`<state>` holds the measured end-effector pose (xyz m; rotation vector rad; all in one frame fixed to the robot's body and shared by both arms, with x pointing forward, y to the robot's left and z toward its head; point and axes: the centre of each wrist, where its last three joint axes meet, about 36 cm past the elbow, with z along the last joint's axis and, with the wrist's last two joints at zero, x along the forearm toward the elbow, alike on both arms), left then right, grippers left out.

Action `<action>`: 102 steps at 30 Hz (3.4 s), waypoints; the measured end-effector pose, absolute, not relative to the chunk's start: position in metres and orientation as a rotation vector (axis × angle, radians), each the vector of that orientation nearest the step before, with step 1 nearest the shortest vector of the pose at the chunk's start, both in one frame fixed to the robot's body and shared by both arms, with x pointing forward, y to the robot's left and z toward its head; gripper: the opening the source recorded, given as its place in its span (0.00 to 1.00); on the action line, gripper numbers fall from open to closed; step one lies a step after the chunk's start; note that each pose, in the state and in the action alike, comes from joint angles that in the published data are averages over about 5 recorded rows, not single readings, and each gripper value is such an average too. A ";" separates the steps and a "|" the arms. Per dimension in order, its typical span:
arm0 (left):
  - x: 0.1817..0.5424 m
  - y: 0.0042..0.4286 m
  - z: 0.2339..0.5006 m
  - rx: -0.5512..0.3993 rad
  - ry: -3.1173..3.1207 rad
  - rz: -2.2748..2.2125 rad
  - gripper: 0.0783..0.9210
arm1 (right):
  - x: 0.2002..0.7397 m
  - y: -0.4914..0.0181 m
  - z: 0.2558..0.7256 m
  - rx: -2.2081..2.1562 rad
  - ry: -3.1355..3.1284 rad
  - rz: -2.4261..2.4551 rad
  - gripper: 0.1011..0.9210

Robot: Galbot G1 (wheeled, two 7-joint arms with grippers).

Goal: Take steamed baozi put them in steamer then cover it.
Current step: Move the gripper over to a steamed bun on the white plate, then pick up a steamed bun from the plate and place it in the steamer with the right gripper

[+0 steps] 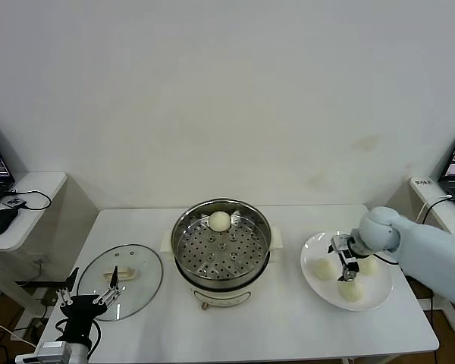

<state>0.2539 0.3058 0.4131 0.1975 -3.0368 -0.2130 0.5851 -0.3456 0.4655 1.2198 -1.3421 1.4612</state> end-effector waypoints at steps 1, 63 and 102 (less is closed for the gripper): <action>0.254 0.306 0.413 0.198 -3.036 -0.214 0.88 | 0.586 -0.345 0.463 1.220 -1.342 1.460 0.88; 0.262 0.308 0.423 0.207 -3.079 -0.218 0.88 | 0.619 -0.093 0.679 1.400 -1.611 1.475 0.67; 0.263 0.306 0.427 0.224 -3.101 -0.198 0.88 | 0.619 0.021 0.607 1.450 -1.464 1.449 0.88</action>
